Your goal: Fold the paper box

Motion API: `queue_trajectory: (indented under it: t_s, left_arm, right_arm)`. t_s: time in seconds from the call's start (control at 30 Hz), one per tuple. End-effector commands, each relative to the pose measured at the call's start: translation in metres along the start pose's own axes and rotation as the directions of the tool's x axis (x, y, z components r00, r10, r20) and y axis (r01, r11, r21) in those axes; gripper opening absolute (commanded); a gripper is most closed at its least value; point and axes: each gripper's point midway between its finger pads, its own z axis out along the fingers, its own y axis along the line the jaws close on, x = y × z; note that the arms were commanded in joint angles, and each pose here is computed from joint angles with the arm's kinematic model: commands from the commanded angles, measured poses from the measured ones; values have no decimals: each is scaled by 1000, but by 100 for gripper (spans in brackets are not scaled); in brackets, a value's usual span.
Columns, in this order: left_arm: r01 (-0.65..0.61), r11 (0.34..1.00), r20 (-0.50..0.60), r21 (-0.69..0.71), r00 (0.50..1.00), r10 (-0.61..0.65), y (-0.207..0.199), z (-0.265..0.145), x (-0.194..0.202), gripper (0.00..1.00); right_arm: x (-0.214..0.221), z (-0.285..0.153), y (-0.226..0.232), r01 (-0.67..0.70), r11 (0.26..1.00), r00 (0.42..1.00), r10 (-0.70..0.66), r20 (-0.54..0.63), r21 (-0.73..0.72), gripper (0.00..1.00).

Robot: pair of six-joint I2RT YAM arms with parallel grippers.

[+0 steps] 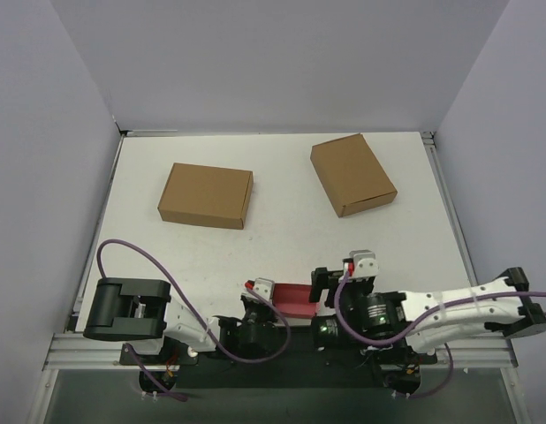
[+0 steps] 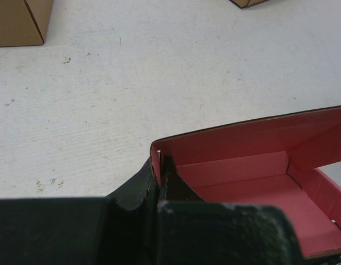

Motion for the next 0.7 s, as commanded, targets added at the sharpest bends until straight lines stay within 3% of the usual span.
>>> queue_trajectory:
  t_s: [0.0,0.07,0.2,0.67]
  left_arm:
    - [-128,991,-35,26,991,129,9,-1,14,0]
    - [-146,989,-31,23,989,147,9,0,16,0]
    - [-164,986,-27,11,986,165,7,2,19,0]
    - [-217,975,-2,-36,976,217,18,6,32,0]
  right_arm:
    - [2,17,7,53,994,993,-62,-96,-92,75]
    - [11,27,10,0,991,986,-22,-165,-133,72]
    - [13,36,27,-83,981,982,50,-183,-177,69]
    - [70,51,19,-206,975,958,184,-219,-79,67]
